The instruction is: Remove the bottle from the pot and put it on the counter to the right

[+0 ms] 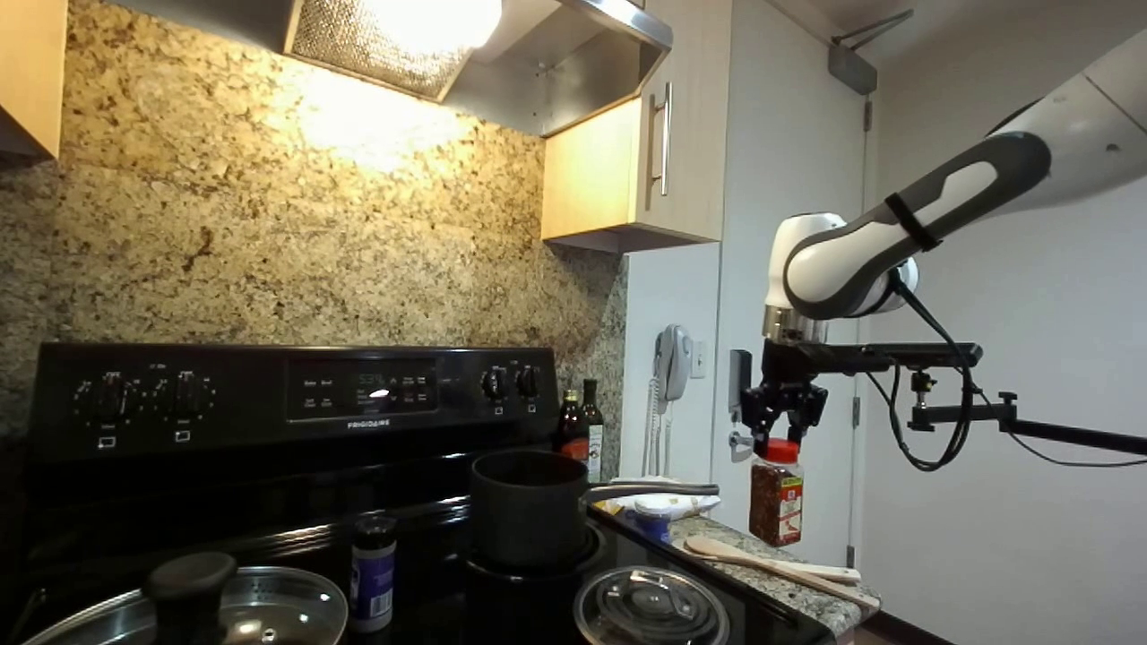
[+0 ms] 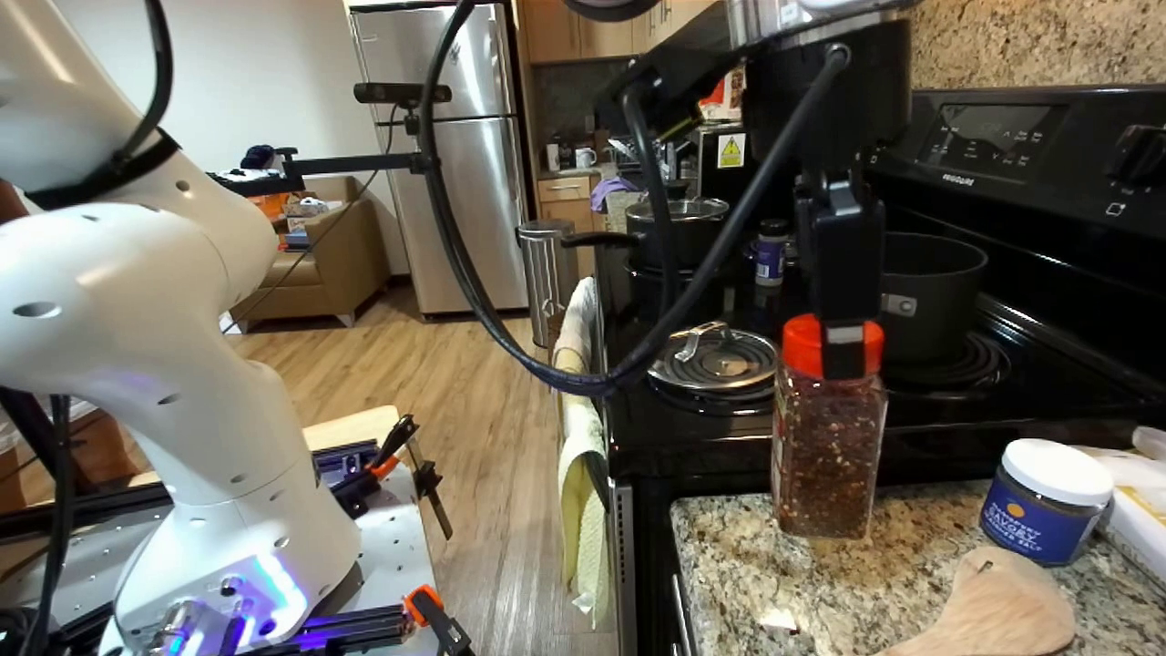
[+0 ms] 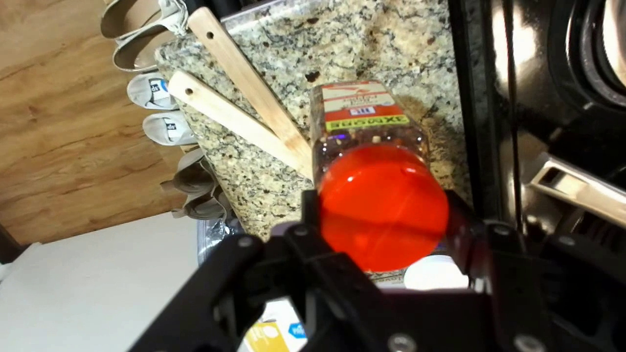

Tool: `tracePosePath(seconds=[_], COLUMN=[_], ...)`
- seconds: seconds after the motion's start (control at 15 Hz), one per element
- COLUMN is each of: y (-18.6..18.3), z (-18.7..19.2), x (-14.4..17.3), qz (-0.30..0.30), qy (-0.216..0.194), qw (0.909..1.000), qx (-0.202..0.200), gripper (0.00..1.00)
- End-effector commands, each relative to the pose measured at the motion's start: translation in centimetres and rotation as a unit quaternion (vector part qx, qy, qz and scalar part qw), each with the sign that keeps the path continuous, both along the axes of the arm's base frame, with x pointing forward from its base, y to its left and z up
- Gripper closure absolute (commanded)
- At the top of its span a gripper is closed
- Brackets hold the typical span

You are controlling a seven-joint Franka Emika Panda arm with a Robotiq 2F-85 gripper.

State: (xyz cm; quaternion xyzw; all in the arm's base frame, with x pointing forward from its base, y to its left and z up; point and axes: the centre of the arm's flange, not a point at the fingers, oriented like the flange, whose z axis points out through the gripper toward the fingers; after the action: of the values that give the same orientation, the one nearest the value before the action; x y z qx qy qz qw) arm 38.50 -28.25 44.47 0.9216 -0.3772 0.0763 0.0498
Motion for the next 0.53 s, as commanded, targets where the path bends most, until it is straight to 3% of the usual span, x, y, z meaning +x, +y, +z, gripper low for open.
tracePosePath(seconds=[0.0,0.47], y=[-1.7,-2.5], z=[-1.3,-4.6], x=[0.9,1.7], qz=[0.039,0.054], qy=[-0.006,-0.009], qw=[0.9992,0.9979], qx=[0.011,0.036], gripper=[0.64,0.64])
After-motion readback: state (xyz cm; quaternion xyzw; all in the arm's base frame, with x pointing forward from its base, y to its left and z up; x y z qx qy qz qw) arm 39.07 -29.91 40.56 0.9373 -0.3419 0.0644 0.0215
